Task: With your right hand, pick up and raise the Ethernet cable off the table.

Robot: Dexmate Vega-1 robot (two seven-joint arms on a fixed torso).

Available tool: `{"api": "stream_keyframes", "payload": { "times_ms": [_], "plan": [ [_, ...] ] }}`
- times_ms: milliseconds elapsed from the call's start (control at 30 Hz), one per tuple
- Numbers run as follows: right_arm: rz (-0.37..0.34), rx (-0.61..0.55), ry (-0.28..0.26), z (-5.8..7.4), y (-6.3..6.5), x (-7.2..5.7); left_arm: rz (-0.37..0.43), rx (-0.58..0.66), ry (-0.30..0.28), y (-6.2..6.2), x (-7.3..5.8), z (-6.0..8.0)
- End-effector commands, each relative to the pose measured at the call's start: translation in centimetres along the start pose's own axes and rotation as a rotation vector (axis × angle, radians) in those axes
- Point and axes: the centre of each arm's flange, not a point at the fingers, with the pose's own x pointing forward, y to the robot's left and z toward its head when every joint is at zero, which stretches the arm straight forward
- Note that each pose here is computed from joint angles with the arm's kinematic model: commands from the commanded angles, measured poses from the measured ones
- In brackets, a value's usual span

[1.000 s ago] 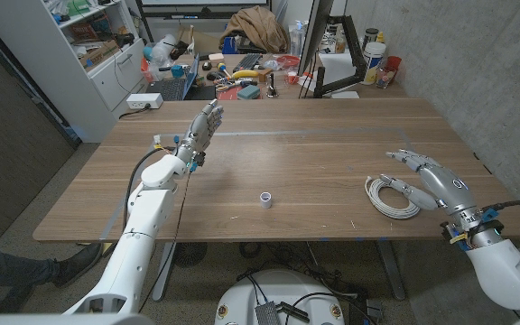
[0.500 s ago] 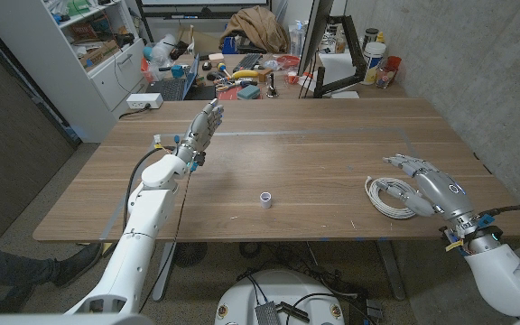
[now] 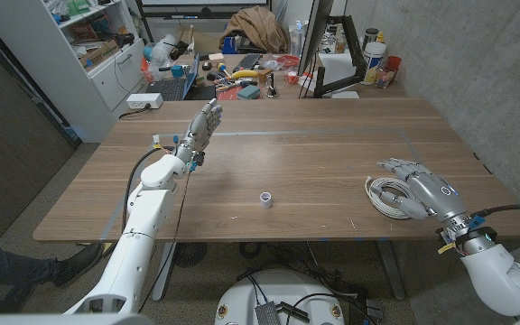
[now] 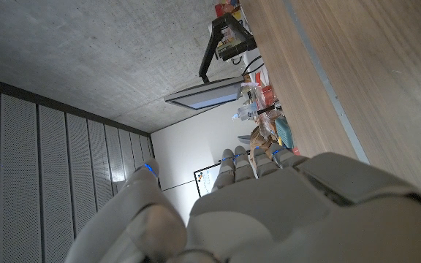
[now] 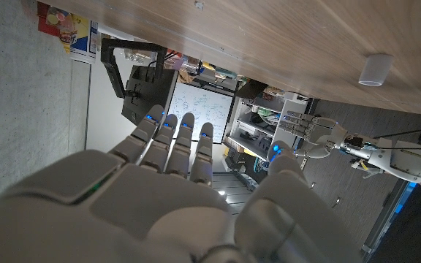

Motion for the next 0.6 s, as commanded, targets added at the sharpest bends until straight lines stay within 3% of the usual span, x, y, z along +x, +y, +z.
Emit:
{"api": "stream_keyframes", "payload": {
  "times_ms": [33, 600],
  "plan": [
    [0.042, -0.047, 0.0, 0.2, 0.9, 0.0, 0.004, -0.003, -0.004, 0.5, 0.2, 0.1],
    [0.083, -0.072, 0.051, -0.3, 1.9, -0.4, 0.009, -0.004, -0.006, 0.7, 0.3, 0.2]
  ]
}}
